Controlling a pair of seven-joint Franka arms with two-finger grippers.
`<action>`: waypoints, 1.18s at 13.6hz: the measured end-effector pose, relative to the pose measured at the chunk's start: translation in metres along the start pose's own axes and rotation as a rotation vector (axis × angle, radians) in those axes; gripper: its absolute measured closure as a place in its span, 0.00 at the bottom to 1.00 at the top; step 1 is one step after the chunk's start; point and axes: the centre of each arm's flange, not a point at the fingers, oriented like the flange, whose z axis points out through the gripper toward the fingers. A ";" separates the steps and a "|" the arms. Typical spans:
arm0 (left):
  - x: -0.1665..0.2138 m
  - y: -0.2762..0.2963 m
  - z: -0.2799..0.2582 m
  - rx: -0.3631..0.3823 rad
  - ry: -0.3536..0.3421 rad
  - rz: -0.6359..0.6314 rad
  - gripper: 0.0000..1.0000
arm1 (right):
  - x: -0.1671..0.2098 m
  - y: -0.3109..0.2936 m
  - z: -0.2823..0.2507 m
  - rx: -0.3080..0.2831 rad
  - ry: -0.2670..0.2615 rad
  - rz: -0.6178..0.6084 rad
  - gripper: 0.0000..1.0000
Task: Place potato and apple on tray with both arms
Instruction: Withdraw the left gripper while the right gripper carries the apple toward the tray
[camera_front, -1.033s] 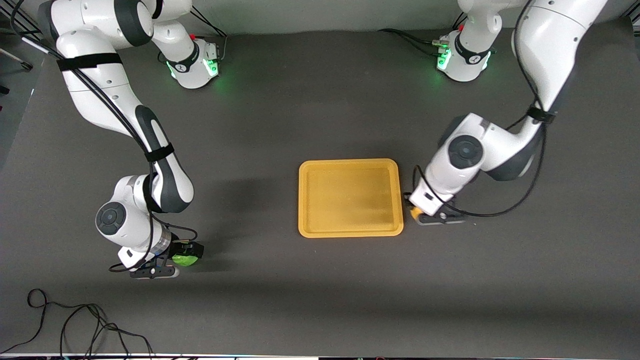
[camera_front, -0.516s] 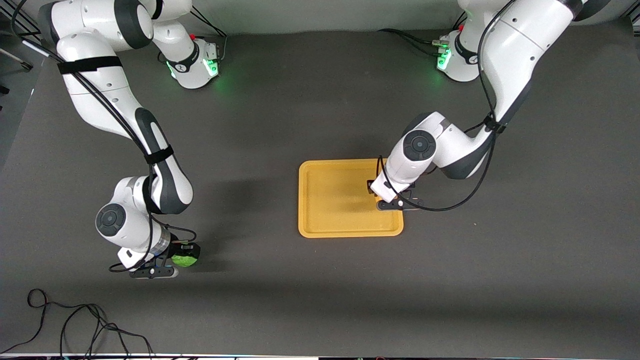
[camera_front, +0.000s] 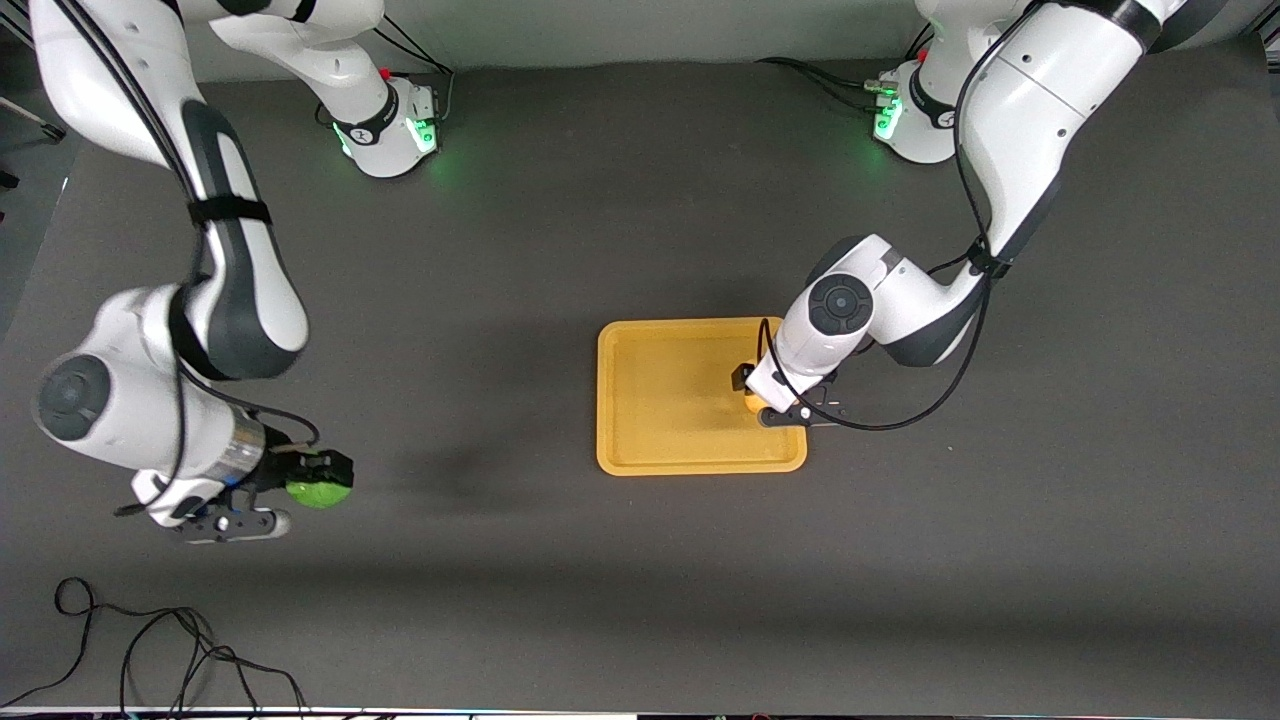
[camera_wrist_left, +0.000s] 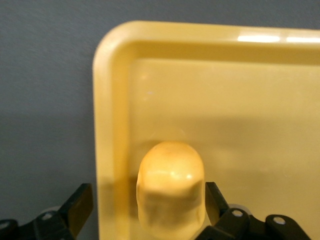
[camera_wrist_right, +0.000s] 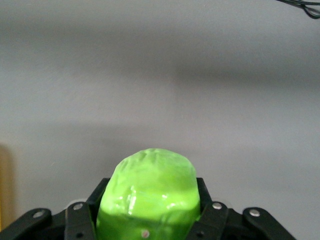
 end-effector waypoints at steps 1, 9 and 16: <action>0.008 -0.005 -0.011 0.022 0.003 -0.008 0.00 | -0.008 -0.001 -0.022 0.004 -0.012 -0.003 0.30; 0.073 -0.152 -0.195 0.124 -0.027 0.090 0.00 | -0.059 -0.140 -0.074 0.004 -0.063 0.109 0.30; 0.041 -0.271 -0.324 0.111 -0.073 0.144 0.00 | -0.113 -0.378 -0.017 -0.022 -0.052 0.277 0.30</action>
